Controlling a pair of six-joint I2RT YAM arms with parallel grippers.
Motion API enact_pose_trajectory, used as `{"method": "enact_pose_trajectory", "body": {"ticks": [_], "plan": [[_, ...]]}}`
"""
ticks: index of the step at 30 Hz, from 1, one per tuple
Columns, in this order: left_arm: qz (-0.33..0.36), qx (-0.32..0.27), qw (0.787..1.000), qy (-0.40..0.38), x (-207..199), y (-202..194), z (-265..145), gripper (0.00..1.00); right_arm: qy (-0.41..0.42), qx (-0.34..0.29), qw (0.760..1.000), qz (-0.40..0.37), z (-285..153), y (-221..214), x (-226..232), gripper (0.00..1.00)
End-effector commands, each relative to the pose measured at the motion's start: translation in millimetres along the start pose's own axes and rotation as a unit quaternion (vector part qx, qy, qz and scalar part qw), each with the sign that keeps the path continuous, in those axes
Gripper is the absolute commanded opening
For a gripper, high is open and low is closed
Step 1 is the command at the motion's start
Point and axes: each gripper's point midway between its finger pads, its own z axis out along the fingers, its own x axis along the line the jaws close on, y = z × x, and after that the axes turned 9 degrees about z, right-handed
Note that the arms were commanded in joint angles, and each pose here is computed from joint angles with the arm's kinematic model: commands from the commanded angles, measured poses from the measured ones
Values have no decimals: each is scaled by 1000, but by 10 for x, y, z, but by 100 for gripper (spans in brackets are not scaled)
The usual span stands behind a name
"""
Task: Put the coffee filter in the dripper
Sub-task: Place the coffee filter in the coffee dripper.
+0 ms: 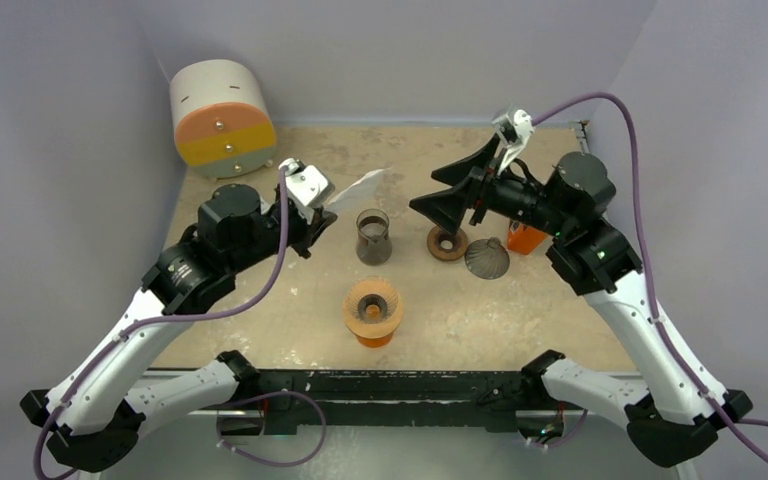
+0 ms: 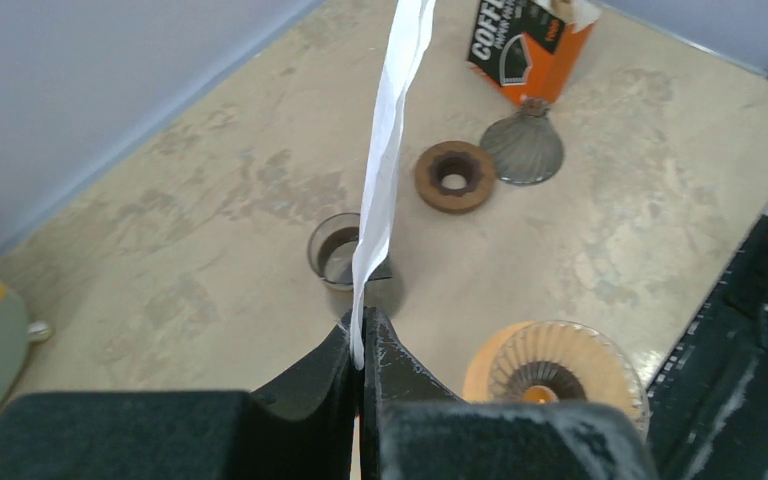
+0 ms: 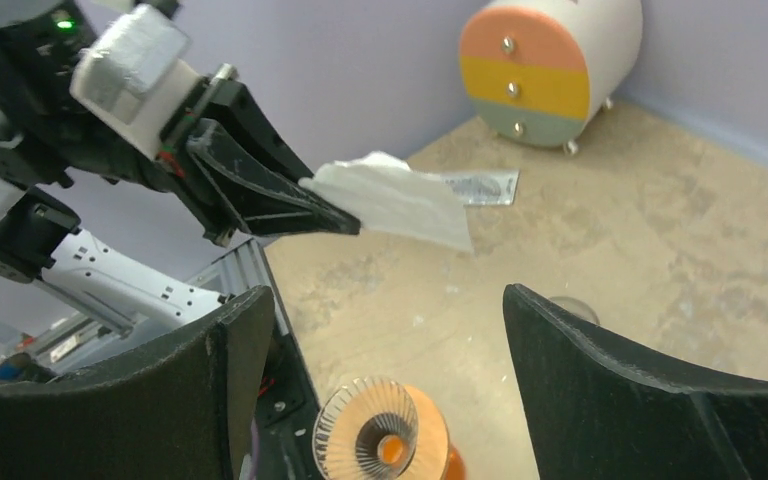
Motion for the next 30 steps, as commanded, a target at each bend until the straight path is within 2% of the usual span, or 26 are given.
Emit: {"method": "enact_pose_trajectory", "body": {"ticks": [1, 6, 10, 14, 19, 30], "plan": [[47, -6, 996, 76, 295, 154, -35, 0, -47, 14, 996, 70, 51, -54, -144, 87], [100, 24, 986, 128, 364, 117, 99, 0, -93, -15, 986, 136, 179, -14, -348, 85], [156, 34, 972, 174, 369, 159, 192, 0, -106, -17, 977, 184, 330, -70, -354, 84], [183, 36, 960, 208, 396, 194, 248, 0, -126, -29, 962, 240, 474, -157, -365, 83], [192, 44, 950, 242, 466, 193, 269, 0, -124, -65, 945, 296, 526, -188, -345, 81], [157, 56, 949, 266, 509, 118, 248, 0, -100, -109, 921, 361, 570, -164, -304, 82]]}}
